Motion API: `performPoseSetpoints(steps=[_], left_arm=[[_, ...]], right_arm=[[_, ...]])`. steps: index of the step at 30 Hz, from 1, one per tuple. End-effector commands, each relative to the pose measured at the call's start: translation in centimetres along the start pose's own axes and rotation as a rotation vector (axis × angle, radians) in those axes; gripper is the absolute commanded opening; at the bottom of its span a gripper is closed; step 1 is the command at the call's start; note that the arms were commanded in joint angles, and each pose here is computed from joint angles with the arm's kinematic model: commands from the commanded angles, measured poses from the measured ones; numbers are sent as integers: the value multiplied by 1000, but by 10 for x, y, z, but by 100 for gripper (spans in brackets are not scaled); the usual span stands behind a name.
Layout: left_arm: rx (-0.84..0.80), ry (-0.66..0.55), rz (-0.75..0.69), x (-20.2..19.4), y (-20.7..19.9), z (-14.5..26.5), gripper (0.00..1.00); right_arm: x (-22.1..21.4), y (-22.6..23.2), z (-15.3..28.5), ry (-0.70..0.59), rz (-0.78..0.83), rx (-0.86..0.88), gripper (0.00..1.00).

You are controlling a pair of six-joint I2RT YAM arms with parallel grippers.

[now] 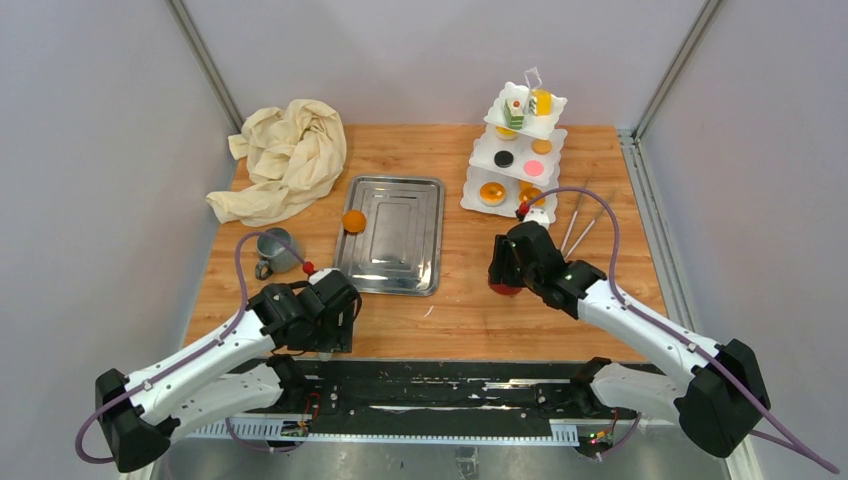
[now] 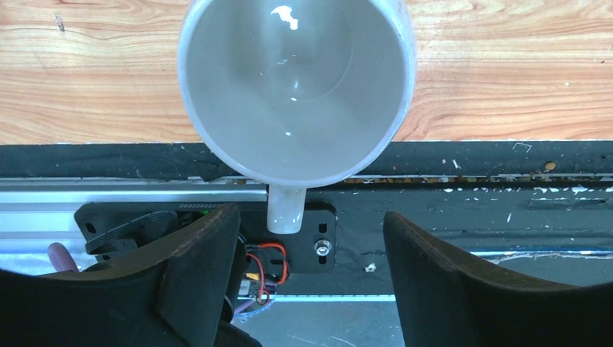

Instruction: Serve the afternoon tea

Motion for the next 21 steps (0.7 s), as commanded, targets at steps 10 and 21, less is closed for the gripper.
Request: performPoseSetpoints(steps=[10,21], left_arm=[[-12,3,57,-2,-7,-10,65],[25,-31,145,-2,-3,-21,47]], right_arm=[[12,3,5,-28,22,-15,56],[10,0,6,-23,24,-26,55]])
Point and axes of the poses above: each gripper's point midway between its finger pads, its own z axis back along the fingers, its own y axis along the line the jaws close on, x = y × z, the point moved 3 cm from there along z, back along the fingers, and after that the axes turned 1 degree about -z, right-handed, at the moved point
